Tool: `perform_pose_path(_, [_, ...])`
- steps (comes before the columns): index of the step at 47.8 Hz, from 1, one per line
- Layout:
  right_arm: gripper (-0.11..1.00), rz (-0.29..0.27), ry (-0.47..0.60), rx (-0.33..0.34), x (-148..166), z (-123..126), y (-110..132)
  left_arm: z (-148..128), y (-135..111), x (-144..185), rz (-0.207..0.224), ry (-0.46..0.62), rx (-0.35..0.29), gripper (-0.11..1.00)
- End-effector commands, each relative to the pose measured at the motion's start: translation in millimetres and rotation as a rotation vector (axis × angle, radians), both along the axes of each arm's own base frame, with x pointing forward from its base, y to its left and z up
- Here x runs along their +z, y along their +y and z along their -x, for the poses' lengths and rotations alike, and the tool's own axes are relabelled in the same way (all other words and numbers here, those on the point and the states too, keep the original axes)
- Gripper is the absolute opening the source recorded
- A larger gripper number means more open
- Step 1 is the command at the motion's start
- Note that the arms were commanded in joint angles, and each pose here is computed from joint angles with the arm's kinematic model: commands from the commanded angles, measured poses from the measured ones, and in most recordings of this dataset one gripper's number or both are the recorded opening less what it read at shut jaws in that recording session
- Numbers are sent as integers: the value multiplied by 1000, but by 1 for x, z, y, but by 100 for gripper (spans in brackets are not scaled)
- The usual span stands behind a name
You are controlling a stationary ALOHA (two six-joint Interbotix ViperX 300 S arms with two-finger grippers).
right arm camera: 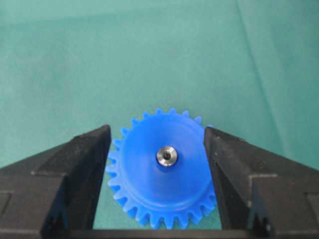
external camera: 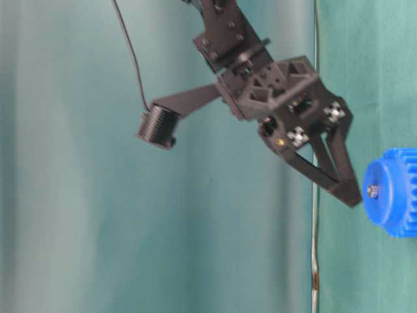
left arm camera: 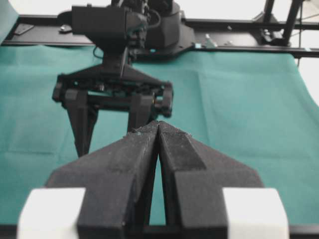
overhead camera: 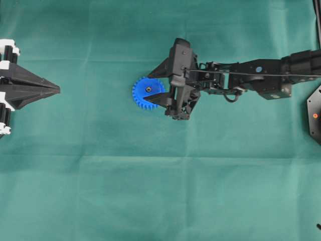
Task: Insert the shaft placed at a random location into the center hole of the medium gear at another random location.
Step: 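Open the right gripper to release the shaft and raise slightly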
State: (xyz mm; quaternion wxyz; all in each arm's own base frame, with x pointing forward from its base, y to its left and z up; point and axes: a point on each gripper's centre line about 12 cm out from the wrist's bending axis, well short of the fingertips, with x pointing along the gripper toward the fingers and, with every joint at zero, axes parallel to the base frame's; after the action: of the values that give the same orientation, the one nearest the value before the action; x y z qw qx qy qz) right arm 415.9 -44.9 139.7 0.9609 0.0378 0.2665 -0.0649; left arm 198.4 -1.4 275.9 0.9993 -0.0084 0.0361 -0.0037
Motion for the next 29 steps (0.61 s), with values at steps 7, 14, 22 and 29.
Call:
perform_pose_path(7, [73, -2, -54, -1, 30, 9, 2, -2, 0, 7, -3, -17, 0, 0])
perform_pose_path(14, [73, -3, -41, 1, 33, 17, 3, -2, 0, 6, -3, -15, 0, 0])
perform_pose_path(22, [73, -5, -32, 2, 36, 27, 4, -2, 0, 7, -3, -17, 0, 0])
perform_pose_path(29, [73, -5, -30, 2, 36, 35, 5, -2, 0, 7, -1, -17, -2, 0])
